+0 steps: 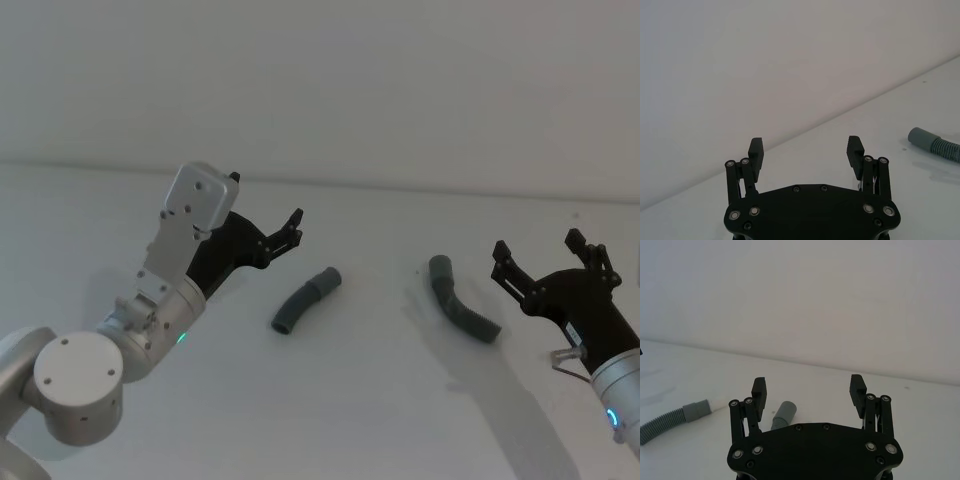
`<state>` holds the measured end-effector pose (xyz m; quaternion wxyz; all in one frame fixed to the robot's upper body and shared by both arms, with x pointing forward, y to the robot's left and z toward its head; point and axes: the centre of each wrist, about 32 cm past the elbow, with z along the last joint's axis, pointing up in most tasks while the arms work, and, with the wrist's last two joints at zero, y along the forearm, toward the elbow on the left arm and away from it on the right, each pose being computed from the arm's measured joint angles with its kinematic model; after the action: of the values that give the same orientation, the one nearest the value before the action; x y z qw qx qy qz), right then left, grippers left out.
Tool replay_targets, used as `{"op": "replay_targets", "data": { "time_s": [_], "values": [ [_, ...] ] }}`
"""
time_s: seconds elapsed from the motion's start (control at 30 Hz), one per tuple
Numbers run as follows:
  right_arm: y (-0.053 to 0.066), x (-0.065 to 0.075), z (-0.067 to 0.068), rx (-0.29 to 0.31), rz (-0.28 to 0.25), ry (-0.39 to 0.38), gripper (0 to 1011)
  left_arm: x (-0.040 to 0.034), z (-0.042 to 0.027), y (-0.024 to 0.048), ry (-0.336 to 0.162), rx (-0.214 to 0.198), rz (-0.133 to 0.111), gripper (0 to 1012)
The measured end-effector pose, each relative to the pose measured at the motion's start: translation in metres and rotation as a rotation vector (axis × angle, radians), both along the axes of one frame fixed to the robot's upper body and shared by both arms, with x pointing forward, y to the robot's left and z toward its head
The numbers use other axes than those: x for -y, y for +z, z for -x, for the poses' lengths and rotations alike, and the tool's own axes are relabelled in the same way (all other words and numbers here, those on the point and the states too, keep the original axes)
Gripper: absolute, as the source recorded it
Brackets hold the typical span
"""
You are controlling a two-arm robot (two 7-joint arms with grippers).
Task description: Use both hands to pick up one end of the pipe from the table, align the ends, and insert them.
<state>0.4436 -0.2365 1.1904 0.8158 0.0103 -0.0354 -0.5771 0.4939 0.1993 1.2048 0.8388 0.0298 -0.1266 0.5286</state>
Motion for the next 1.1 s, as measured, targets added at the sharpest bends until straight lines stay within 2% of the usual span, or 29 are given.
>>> {"op": "replay_targets", "data": {
  "time_s": [0.17, 0.3, 0.43, 0.7, 0.87, 1.1],
  "values": [
    [0.004, -0.001, -0.001, -0.005, 0.017, -0.005, 1003, -0.0027, -0.0062, 0.0006, -0.019, -0.005, -0.001, 1001],
    [0.008, -0.001, -0.001, -0.015, 0.042, -0.009, 1003, -0.0053, -0.0151, 0.0026, -0.051, -0.018, 0.008, 1001],
    [0.012, -0.001, -0.002, -0.033, 0.068, -0.011, 1003, -0.0066, -0.0206, 0.004, -0.077, -0.034, 0.015, 1001],
    [0.02, -0.003, -0.005, -0.091, 0.118, -0.011, 1003, -0.0068, -0.0362, 0.0114, -0.143, -0.118, 0.034, 1001],
    [0.022, -0.007, -0.009, -0.123, 0.14, -0.002, 1003, -0.0046, -0.0404, 0.0148, -0.164, -0.17, 0.05, 1001],
    [0.021, -0.014, -0.013, -0.162, 0.158, 0.015, 1003, -0.0029, -0.0414, 0.0173, -0.174, -0.243, 0.068, 1001]
  ]
}}
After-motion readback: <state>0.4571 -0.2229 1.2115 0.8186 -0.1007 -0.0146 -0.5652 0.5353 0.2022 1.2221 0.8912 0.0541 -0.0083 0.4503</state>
